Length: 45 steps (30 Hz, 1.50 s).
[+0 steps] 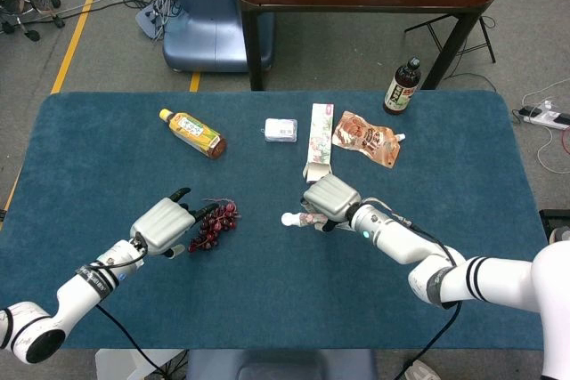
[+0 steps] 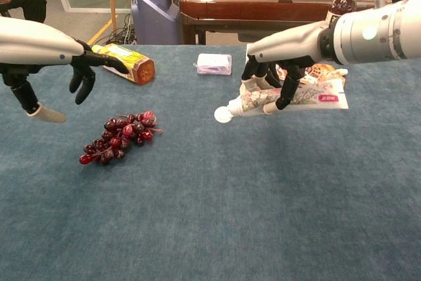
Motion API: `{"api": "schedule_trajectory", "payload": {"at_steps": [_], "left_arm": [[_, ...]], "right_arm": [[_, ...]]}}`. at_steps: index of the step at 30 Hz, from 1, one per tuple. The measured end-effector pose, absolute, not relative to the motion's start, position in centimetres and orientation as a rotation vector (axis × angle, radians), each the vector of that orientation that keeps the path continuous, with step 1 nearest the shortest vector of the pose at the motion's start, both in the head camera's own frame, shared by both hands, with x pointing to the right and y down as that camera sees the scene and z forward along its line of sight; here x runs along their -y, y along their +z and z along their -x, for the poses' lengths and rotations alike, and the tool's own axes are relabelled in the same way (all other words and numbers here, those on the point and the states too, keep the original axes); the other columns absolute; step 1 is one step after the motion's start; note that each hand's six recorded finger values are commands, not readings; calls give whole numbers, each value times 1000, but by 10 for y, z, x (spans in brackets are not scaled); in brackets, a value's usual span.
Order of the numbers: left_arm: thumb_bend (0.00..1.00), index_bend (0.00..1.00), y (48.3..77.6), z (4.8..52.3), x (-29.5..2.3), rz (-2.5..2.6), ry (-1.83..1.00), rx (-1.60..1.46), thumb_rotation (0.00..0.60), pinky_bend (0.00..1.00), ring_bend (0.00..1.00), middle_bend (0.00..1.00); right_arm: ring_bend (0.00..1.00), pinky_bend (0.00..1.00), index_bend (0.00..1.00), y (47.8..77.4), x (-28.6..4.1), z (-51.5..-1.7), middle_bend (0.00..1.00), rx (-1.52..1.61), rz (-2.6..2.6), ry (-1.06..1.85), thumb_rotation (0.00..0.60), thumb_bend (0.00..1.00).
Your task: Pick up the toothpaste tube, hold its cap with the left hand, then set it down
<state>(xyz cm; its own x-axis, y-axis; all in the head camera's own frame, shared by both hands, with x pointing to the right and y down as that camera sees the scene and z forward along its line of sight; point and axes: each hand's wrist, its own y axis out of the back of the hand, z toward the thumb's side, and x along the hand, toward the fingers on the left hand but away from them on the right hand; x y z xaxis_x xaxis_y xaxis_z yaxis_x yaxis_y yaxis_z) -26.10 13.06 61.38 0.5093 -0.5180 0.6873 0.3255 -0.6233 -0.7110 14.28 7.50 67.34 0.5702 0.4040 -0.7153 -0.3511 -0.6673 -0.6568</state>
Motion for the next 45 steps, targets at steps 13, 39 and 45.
{"api": "schedule_trajectory", "payload": {"at_steps": [13, 39, 45], "left_arm": [[222, 17, 606, 291, -151, 1884, -1294, -206, 600, 46, 406, 470], [222, 36, 594, 404, -179, 1735, -1599, -713, 600, 46, 395, 466], [222, 52, 587, 417, -188, 1664, -1589, -830, 600, 46, 392, 462]], "right_arm": [[304, 369, 132, 691, -83, -155, 307, 81, 1915, 1169, 600, 435], [229, 360, 4, 607, -88, -345, 218, 628, 1634, 1469, 600, 297], [238, 360, 80, 590, -111, -386, 263, 721, 1538, 1530, 600, 302]]}}
